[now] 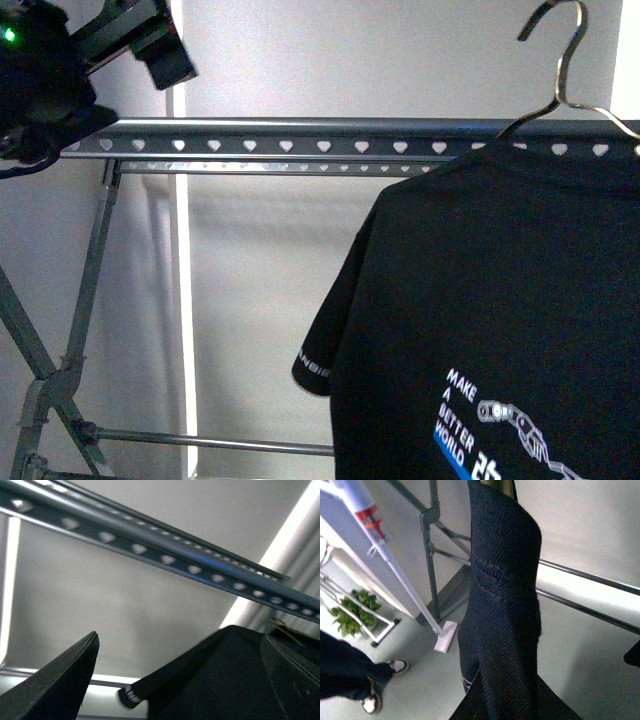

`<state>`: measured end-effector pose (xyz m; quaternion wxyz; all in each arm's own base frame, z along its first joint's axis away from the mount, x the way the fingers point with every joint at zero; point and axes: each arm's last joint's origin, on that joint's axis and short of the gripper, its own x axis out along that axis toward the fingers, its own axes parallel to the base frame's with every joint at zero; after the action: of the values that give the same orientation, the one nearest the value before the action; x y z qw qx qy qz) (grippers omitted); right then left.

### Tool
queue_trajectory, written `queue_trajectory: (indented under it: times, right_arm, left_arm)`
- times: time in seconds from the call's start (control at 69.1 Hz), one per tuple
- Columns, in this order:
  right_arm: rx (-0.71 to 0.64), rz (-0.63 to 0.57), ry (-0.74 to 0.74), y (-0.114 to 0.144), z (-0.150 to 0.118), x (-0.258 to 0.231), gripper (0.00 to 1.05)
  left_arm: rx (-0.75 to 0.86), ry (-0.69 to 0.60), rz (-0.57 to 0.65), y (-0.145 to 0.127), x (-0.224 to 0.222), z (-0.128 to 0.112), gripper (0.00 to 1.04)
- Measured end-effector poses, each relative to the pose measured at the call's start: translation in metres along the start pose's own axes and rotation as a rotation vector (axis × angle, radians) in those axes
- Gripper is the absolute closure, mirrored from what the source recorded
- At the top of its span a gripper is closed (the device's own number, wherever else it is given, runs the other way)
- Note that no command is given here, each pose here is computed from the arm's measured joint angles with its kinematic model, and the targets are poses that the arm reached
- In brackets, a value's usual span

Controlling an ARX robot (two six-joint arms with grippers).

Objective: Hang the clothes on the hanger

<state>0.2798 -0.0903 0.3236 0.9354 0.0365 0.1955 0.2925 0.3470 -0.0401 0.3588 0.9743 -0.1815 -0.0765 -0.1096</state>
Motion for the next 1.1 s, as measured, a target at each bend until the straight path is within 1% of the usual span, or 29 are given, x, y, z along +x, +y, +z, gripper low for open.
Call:
queue_trajectory:
  times: [0.058,0.116,0.159,0.174,0.203,0.246,0.347,0.405,0.434,0.477,0.506,0.564,0.622,0.637,0.651,0.854,0.955,1.1]
  right_arm:
    - [0.05,-0.027,-0.015,-0.003,0.007,-0.001,0.99]
    - [0.119,-0.073,-0.032,-0.009,0.016,0.0,0.99]
    - [0.154,-0.098,-0.041,-0.013,0.022,0.001,0.99]
    - [0.17,-0.108,-0.044,-0.014,0.024,0.002,0.99]
    - [0.18,-0.119,-0.044,-0.016,0.027,0.003,0.99]
    - [0.214,-0.139,-0.036,-0.02,0.031,0.008,0.99]
    - [0.255,-0.173,-0.005,-0.025,0.035,0.021,1.0]
    - [0.271,-0.196,0.01,-0.028,0.038,0.029,1.0]
    - [0.274,-0.201,0.015,-0.029,0.038,0.032,1.0]
    - [0.283,-0.204,0.024,-0.03,0.04,0.039,1.0]
    - [0.285,-0.206,0.027,-0.03,0.041,0.042,1.0]
    - [0.29,-0.219,0.031,-0.031,0.044,0.049,1.0]
    - [0.289,-0.234,0.031,-0.031,0.05,0.057,1.0]
    - [0.288,-0.234,0.03,-0.031,0.051,0.058,1.0]
    - [0.287,-0.234,0.03,-0.03,0.052,0.059,1.0]
    - [0.281,-0.255,0.014,-0.028,0.063,0.07,1.0]
    - [0.284,-0.273,0.022,-0.03,0.06,0.078,1.0]
    - [0.291,-0.297,0.036,-0.037,0.051,0.087,1.0]
  left_arm:
    - [-0.022,-0.002,0.05,0.009,0.002,-0.001,0.07]
    - [-0.04,-0.033,0.096,0.016,0.003,0.001,0.07]
    - [0.004,0.005,0.172,0.018,0.0,0.002,0.13]
    - [0.048,0.037,0.202,0.019,-0.004,0.002,0.17]
    - [0.077,0.067,0.218,0.02,-0.01,0.0,0.2]
    - [0.182,0.105,0.231,0.021,-0.026,-0.006,0.29]
    - [0.288,0.117,0.225,0.02,-0.061,-0.022,0.47]
    - [0.321,0.117,0.212,0.021,-0.08,-0.033,0.58]
    - [0.327,0.118,0.212,0.022,-0.086,-0.037,0.61]
    - [0.34,0.126,0.213,0.025,-0.099,-0.047,0.7]
    - [0.343,0.132,0.213,0.027,-0.104,-0.052,0.74]
    - [0.349,0.149,0.218,0.031,-0.117,-0.064,0.85]
    - [0.352,0.163,0.213,0.039,-0.133,-0.076,0.99]
    - [0.352,0.164,0.207,0.04,-0.136,-0.077,1.01]
    - [0.352,0.165,0.206,0.041,-0.138,-0.077,1.02]
    - [0.36,0.158,0.224,0.047,-0.173,-0.095,1.01]
    - [0.359,0.165,0.223,0.048,-0.187,-0.105,1.01]
    - [0.36,0.159,0.221,0.048,-0.203,-0.112,1.01]
